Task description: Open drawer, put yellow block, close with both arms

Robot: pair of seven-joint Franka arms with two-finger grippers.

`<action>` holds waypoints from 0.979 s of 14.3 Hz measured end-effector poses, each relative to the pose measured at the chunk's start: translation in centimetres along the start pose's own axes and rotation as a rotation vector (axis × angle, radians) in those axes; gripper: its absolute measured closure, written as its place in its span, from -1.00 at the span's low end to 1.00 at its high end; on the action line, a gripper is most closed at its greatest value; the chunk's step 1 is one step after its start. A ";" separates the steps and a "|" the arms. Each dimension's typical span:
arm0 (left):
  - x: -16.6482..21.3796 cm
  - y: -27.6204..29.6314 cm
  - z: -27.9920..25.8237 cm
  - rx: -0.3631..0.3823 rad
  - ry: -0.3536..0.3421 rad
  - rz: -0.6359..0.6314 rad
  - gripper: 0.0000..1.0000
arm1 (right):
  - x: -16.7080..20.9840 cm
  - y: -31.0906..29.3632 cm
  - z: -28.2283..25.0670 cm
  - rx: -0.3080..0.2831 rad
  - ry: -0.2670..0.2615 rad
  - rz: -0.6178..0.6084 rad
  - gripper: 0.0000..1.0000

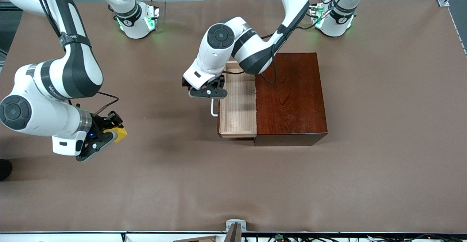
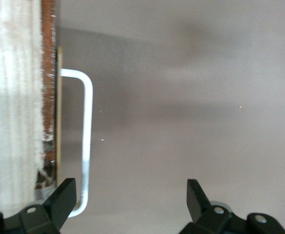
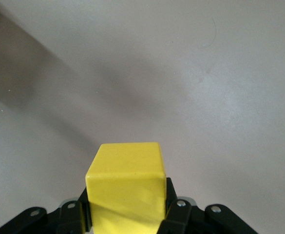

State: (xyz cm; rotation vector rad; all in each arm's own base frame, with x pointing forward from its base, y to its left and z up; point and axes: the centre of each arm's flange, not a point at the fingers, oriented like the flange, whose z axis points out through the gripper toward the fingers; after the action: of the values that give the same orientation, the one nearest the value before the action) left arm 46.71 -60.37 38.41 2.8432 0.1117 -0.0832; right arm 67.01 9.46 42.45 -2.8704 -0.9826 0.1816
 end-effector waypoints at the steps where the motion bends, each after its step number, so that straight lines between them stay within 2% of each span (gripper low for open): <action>1: 0.4 -0.3 -1.4 0.016 0.000 -0.005 -1.00 | 0.1 -0.3 -0.2 -0.001 0.003 -0.011 -0.12; 4: 2.6 -3.7 -10.2 0.083 -0.006 -0.059 -1.00 | 0.3 -1.0 -0.7 -0.004 0.010 -0.065 -0.12; 7: 5.3 -10.2 -19.5 0.156 -0.031 -0.098 -1.00 | 0.6 -1.9 -1.2 -0.010 0.016 -0.153 -0.12; 9: 7.6 -15.1 -24.2 0.171 -0.028 -0.107 -1.00 | 1.0 -3.2 -2.0 -0.019 0.024 -0.222 -0.12; 14: 11.6 -28.6 -31.3 0.184 -0.017 0.015 -1.00 | 3.3 -8.7 -3.0 -0.044 0.042 -0.371 -0.12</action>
State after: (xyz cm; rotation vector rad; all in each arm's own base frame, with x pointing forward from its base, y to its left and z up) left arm 57.24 -23.13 59.30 3.0262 0.0835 -0.1207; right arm 64.75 18.14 46.31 -2.6514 -1.4988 0.0684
